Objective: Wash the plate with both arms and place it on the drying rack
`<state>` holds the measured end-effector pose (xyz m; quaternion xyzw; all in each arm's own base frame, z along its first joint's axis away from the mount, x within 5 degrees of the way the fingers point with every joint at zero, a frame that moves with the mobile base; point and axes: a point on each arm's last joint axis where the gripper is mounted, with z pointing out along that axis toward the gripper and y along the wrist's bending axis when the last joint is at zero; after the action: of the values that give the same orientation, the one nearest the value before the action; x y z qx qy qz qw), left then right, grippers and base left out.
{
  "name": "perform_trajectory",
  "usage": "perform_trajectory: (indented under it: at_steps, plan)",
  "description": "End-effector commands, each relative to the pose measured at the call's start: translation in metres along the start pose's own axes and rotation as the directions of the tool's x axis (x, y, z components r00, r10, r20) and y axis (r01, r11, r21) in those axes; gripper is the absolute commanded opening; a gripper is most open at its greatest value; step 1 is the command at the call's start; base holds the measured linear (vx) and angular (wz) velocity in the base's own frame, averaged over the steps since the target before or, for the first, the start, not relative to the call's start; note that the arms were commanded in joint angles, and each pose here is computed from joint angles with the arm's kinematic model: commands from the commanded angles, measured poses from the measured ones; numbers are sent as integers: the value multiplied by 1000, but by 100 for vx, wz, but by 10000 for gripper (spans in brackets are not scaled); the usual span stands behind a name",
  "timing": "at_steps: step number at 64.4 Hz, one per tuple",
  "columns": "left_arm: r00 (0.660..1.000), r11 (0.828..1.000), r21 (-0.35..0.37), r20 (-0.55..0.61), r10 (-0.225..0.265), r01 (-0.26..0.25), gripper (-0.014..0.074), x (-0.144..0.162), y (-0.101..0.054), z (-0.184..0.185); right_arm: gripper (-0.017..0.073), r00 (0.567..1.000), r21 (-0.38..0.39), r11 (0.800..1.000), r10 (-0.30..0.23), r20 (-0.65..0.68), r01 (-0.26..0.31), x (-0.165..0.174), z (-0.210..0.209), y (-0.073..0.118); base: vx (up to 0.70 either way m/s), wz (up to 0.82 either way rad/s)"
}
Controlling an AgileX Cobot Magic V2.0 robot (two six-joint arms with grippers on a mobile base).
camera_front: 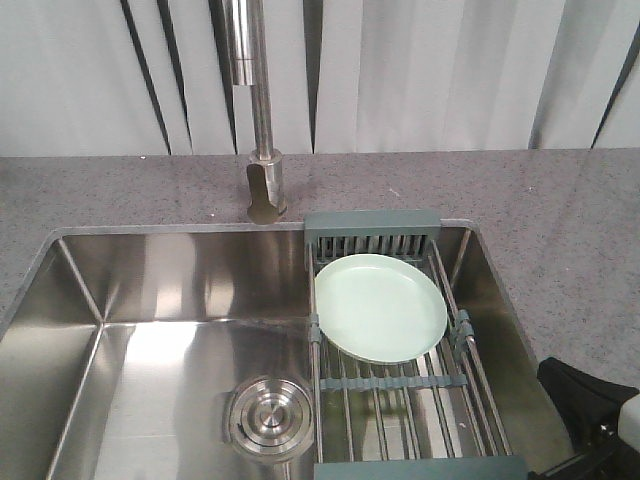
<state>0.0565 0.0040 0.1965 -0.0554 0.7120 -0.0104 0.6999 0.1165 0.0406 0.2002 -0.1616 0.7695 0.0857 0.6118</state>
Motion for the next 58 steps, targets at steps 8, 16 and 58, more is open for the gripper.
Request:
perform_trajectory:
  at_steps: [8, 16, 58]
  plan:
    - [990, 991, 41, 39, -132, 131, -2, 2, -2, 0, -10, 995, 2, 1000, -8, 103, 8, -16, 1, -1, 0, 0]
    - [996, 993, 73, -2, -89, 89, -2, 6, -4, 0, -10, 995, 2, 1000, -8, 103, 8, -16, 1, -1, 0, 0]
    - [1000, 996, 83, 11, 15, -16, -2, 5, -4, 0, -10, 995, 2, 1000, -8, 103, 8, -16, 1, -1, 0, 0]
